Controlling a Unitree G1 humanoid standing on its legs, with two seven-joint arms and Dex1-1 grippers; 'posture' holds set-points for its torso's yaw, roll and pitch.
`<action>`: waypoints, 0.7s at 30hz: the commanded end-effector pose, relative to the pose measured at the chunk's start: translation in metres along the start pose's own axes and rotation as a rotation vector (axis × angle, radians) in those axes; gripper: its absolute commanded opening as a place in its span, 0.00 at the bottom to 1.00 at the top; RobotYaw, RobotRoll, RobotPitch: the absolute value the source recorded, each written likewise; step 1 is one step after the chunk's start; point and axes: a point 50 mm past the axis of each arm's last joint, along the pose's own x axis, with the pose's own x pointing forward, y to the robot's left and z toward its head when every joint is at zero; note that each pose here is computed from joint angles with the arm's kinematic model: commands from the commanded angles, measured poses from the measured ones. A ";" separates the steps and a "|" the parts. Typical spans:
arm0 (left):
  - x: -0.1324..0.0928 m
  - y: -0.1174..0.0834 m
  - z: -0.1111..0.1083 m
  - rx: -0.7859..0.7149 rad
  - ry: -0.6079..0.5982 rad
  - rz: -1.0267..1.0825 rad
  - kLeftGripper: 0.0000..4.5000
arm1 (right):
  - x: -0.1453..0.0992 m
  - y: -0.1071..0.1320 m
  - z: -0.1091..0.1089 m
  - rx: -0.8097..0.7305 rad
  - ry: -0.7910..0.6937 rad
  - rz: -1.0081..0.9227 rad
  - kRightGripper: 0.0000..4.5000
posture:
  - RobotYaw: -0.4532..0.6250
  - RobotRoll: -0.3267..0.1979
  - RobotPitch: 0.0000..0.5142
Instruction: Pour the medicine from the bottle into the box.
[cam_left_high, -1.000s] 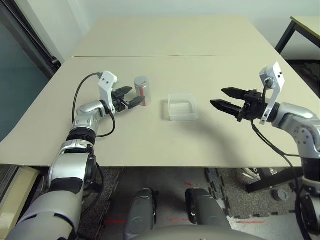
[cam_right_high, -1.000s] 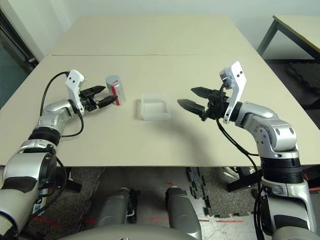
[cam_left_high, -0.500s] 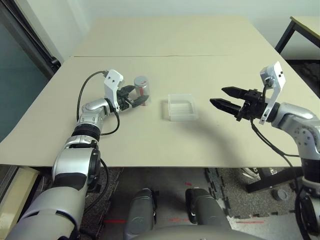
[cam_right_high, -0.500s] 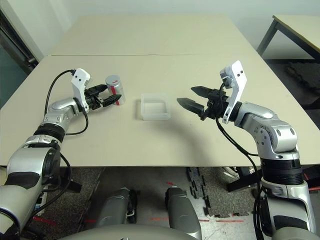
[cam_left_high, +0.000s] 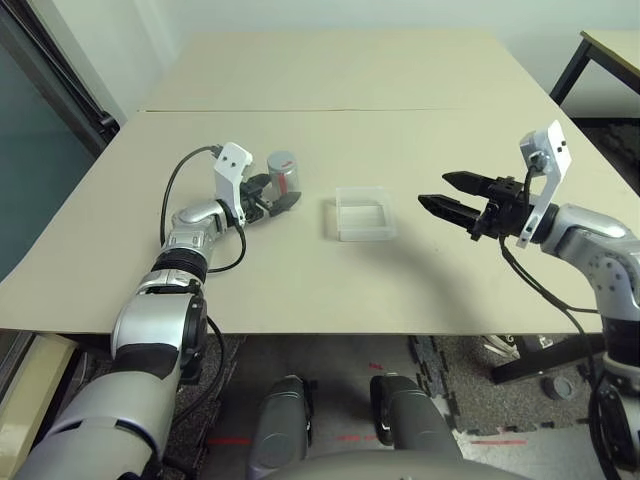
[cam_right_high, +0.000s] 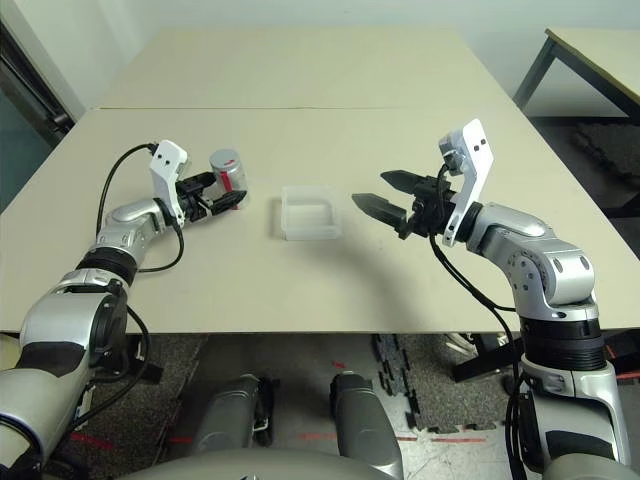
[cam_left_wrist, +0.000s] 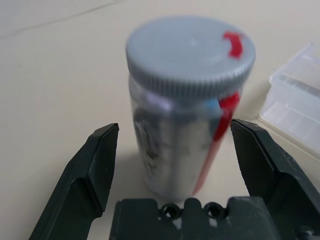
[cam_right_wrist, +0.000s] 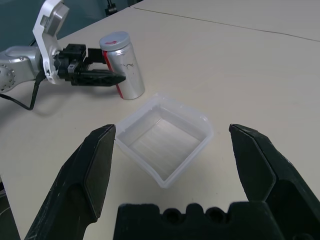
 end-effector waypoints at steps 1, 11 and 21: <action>0.004 -0.002 0.001 0.007 0.011 0.005 0.99 | -0.001 0.001 0.005 -0.002 -0.020 0.000 1.00 | 0.31 0.62 0.22; 0.011 -0.006 0.002 0.008 0.013 0.007 0.99 | 0.000 0.000 0.006 -0.002 -0.031 -0.005 1.00 | 0.31 0.62 0.21; 0.015 -0.009 0.001 0.009 0.027 0.013 0.99 | 0.001 0.000 0.006 0.000 -0.043 -0.008 1.00 | 0.30 0.62 0.21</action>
